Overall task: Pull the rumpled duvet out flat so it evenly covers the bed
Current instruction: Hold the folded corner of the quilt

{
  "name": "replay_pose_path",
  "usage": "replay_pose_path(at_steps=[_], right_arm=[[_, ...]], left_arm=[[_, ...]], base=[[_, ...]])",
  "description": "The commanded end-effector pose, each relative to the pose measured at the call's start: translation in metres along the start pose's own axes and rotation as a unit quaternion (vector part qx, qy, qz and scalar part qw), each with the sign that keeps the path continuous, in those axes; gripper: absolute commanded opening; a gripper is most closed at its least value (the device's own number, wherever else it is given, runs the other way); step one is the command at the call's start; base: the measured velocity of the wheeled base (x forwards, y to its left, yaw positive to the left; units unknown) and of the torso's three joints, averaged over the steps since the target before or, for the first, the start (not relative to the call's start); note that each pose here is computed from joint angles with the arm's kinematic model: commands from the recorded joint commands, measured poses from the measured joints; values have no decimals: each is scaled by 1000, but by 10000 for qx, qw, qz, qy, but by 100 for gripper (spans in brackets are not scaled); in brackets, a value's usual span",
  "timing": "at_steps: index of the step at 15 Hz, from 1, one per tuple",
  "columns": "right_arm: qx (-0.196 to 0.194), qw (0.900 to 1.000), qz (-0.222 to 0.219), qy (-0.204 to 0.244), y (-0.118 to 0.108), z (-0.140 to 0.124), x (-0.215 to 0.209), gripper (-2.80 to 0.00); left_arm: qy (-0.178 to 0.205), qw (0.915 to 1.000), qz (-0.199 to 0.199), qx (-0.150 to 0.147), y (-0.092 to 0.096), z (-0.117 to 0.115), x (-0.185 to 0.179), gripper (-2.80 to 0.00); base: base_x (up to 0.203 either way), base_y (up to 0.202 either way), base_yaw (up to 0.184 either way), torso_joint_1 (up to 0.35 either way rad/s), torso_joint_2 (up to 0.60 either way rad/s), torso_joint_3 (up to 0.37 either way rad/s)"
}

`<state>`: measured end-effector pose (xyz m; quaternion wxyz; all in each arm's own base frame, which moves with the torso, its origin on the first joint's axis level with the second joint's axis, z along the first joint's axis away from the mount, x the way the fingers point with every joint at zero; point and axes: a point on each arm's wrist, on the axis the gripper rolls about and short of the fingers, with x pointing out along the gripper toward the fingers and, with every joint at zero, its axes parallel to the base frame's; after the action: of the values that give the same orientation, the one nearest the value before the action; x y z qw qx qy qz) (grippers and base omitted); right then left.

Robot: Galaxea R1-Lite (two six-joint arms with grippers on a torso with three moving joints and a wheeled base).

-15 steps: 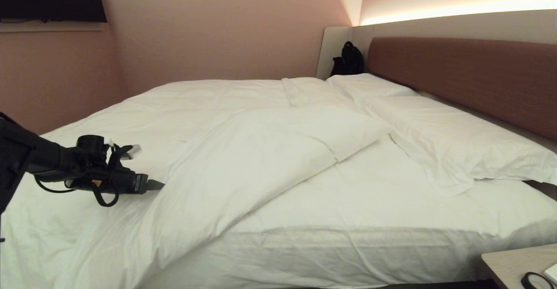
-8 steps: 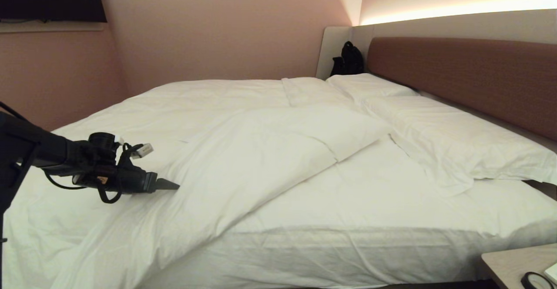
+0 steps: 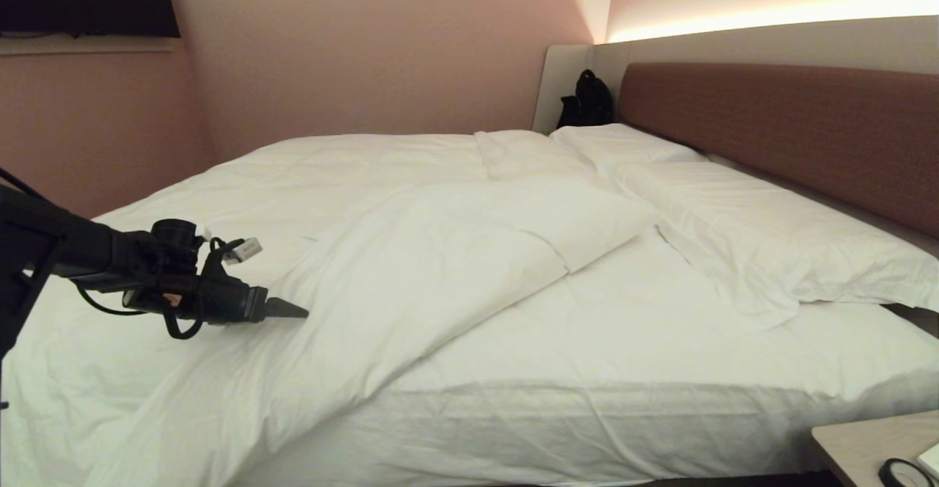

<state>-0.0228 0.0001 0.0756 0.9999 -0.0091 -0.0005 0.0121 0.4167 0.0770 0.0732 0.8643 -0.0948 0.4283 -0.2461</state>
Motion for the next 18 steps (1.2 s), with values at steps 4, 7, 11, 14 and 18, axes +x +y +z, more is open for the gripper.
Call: replay_pose_path(at_steps=[4,7,11,14,18], right_arm=[[-1,10000,2,4,0,0,0,-280],[-1,10000,2,4,0,0,0,-280],[-1,10000,2,4,0,0,0,-280],[-1,10000,2,4,0,0,0,-280],[-1,10000,7,4,0,0,0,-280]], left_arm=[[-15,10000,-25,60,-2,0,-3,-280],[48,9997,-44,224,-3,-5,-2,-280],[56,9986,-80,517,-12,-8,-12,-280],[55,9973,-207,706,-17,-12,-17,-280],[55,9936,-715,871,-40,-18,-40,-280]], base=[[0,0,0,0,0,0],[0,0,0,0,0,0],[0,0,0,0,0,0],[0,0,0,0,0,0],[0,0,0,0,0,0]])
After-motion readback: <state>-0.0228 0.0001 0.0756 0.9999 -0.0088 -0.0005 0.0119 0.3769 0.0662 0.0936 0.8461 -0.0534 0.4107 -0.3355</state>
